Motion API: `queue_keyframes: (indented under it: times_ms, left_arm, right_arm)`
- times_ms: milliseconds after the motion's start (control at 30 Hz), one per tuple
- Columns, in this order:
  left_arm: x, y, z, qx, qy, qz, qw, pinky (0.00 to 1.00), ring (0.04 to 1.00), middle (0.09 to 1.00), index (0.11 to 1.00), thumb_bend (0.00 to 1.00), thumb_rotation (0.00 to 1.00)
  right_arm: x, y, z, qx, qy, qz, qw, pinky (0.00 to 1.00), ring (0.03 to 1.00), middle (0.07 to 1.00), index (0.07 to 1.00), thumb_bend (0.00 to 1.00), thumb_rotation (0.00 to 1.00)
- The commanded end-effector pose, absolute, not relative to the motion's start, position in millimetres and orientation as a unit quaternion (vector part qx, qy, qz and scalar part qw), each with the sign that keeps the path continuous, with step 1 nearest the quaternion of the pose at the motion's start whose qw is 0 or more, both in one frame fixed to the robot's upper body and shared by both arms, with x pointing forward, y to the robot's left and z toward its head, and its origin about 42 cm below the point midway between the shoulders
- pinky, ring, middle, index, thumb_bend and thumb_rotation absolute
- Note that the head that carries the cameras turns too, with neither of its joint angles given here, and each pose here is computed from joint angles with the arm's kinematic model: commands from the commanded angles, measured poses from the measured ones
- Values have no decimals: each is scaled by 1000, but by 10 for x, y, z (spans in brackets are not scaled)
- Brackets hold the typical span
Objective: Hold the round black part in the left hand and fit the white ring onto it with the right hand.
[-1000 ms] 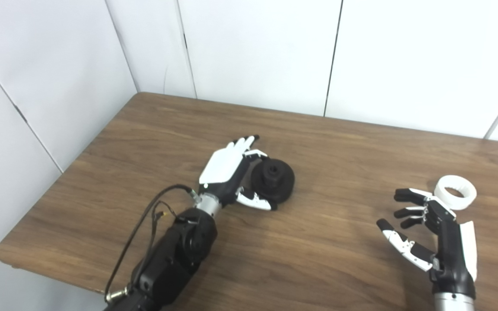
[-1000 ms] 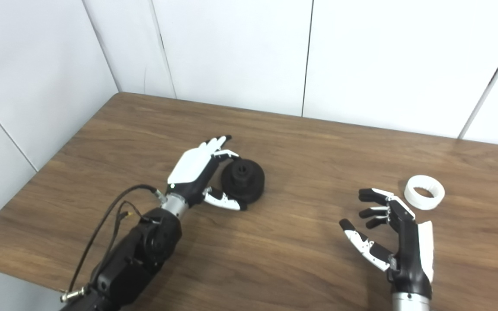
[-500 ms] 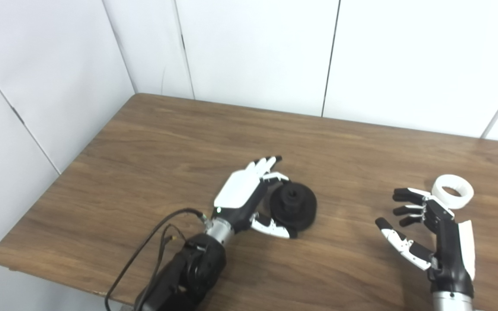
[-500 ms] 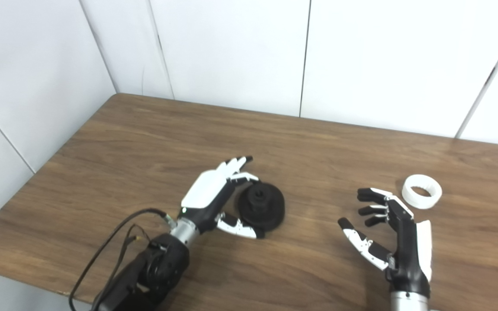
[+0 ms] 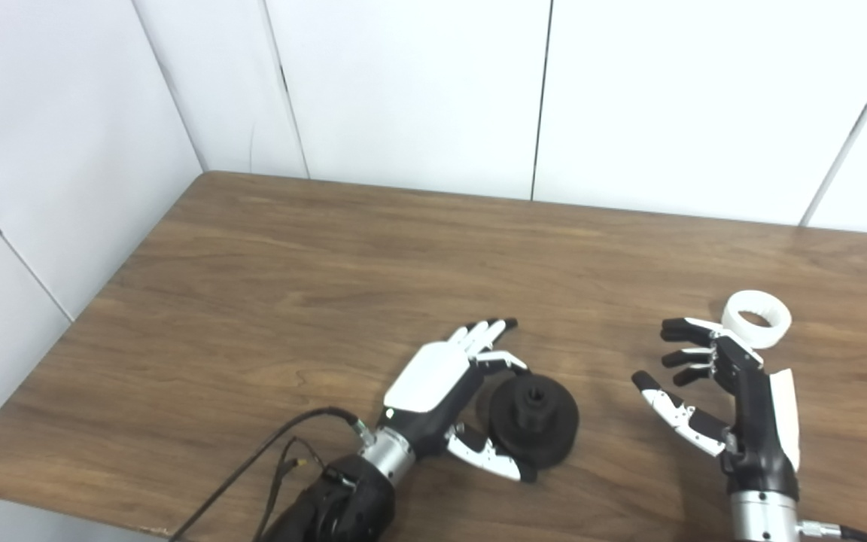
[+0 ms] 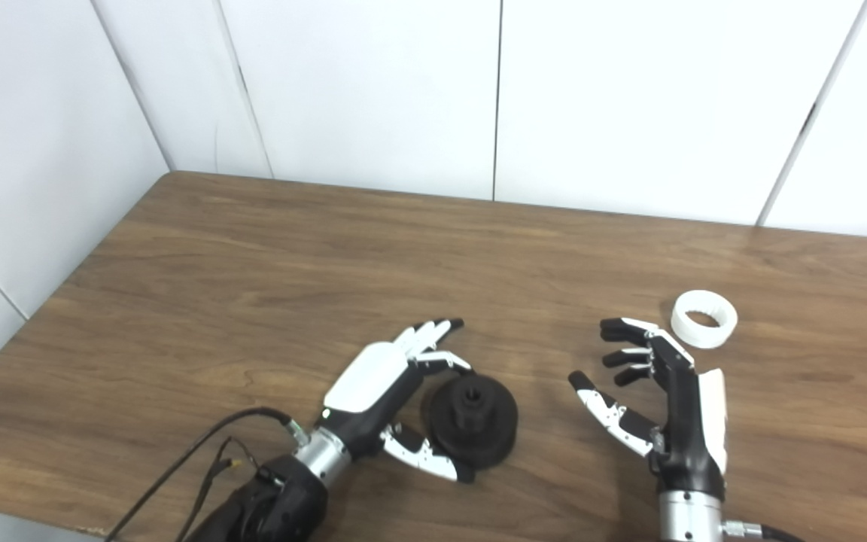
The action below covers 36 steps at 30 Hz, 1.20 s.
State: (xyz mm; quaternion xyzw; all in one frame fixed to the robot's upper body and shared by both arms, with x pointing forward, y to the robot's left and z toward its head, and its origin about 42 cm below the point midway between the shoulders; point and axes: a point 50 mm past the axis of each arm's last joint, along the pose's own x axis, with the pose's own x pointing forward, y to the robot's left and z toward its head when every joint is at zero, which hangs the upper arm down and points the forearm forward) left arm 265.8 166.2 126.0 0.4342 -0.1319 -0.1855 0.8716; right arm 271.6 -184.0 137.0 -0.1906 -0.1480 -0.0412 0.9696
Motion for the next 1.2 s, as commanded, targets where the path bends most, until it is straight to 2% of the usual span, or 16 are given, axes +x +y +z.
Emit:
queue_keyframes:
  times_ms: [0, 233, 467, 600, 767, 1167]
  left_arm:
    - [2660, 1648, 1293, 446, -141, -185, 864, 1000, 1000, 1000, 607, 969, 342]
    - [2662, 1657, 1293, 447, -137, -182, 865, 1000, 1000, 1000, 605, 962, 325]
    - [2667, 1825, 1304, 447, -137, -179, 866, 1000, 1000, 1000, 610, 956, 319]
    - [2672, 1947, 1317, 447, -135, -180, 866, 1000, 1000, 1000, 611, 944, 311]
    - [2677, 2046, 1311, 450, -130, -184, 864, 1000, 1000, 1000, 614, 934, 308]
    - [2703, 2157, 1346, 451, -132, -181, 864, 996, 1000, 1000, 614, 937, 289]
  right_arm:
    - [2624, -1805, 1281, -184, -134, -43, 973, 416, 543, 655, 652, 552, 86]
    - [2617, -1793, 1288, -182, -132, -42, 974, 417, 547, 654, 654, 551, 95]
    - [2600, -1631, 1283, -176, -128, -40, 975, 445, 557, 654, 653, 556, 82]
    - [2606, -1497, 1287, -180, -131, -38, 974, 396, 514, 633, 656, 551, 65]
    - [2611, -1403, 1277, -180, -127, -37, 975, 423, 532, 638, 654, 553, 82]
    - [2620, -1276, 1256, -168, -130, -38, 976, 386, 510, 635, 650, 556, 68]
